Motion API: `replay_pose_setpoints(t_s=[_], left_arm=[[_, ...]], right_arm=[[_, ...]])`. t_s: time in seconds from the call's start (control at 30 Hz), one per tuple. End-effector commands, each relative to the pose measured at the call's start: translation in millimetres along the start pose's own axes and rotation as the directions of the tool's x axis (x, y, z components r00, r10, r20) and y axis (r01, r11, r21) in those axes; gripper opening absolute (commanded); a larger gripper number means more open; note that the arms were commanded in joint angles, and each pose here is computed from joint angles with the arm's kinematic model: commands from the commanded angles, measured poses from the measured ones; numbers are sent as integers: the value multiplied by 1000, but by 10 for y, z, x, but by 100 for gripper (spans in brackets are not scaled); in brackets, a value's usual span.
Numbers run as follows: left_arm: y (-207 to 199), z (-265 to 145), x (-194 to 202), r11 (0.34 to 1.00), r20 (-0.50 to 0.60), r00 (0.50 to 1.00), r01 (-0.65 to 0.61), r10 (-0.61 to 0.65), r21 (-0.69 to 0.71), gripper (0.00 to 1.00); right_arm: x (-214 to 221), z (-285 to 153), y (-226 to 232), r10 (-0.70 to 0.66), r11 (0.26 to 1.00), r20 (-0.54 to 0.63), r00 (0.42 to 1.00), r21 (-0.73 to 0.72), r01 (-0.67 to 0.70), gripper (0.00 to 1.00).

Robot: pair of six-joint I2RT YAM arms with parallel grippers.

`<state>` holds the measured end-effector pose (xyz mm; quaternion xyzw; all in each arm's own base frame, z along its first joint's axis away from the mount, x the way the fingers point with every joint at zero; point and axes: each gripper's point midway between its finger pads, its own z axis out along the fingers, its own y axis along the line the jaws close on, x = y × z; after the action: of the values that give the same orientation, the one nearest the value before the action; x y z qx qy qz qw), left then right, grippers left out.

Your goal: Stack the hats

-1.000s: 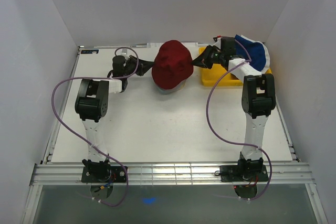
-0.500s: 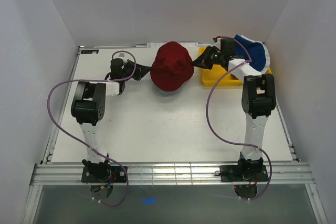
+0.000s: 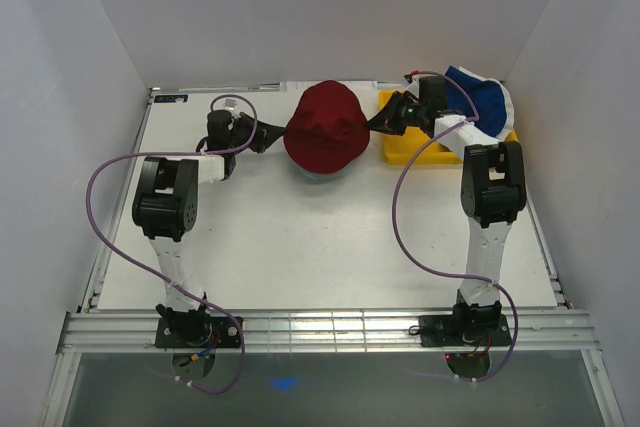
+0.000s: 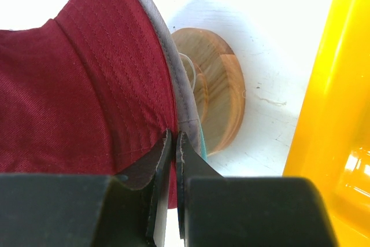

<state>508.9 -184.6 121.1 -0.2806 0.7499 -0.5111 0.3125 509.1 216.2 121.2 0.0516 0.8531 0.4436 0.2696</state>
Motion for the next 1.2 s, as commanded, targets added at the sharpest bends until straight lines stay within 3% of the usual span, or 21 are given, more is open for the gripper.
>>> replay_pose_setpoints(t_s=[0.0, 0.67, 1.03, 1.17], left_arm=[[699, -143, -34, 974, 30, 999, 47, -41, -221, 0], [1201, -154, -47, 907, -30, 999, -26, 15, -420, 0], [893, 13, -258, 922, -54, 995, -102, 88, -375, 0], [753, 40, -299, 932, -58, 993, -117, 104, -344, 23]], right_arm=[[303, -65, -701, 42, 971, -47, 998, 238, -29, 8], [473, -97, -1052, 67, 941, -85, 994, 336, -35, 8], [851, -110, -805, 16, 955, -115, 993, 298, 20, 8], [849, -165, -709, 9, 962, -99, 995, 273, 19, 8]])
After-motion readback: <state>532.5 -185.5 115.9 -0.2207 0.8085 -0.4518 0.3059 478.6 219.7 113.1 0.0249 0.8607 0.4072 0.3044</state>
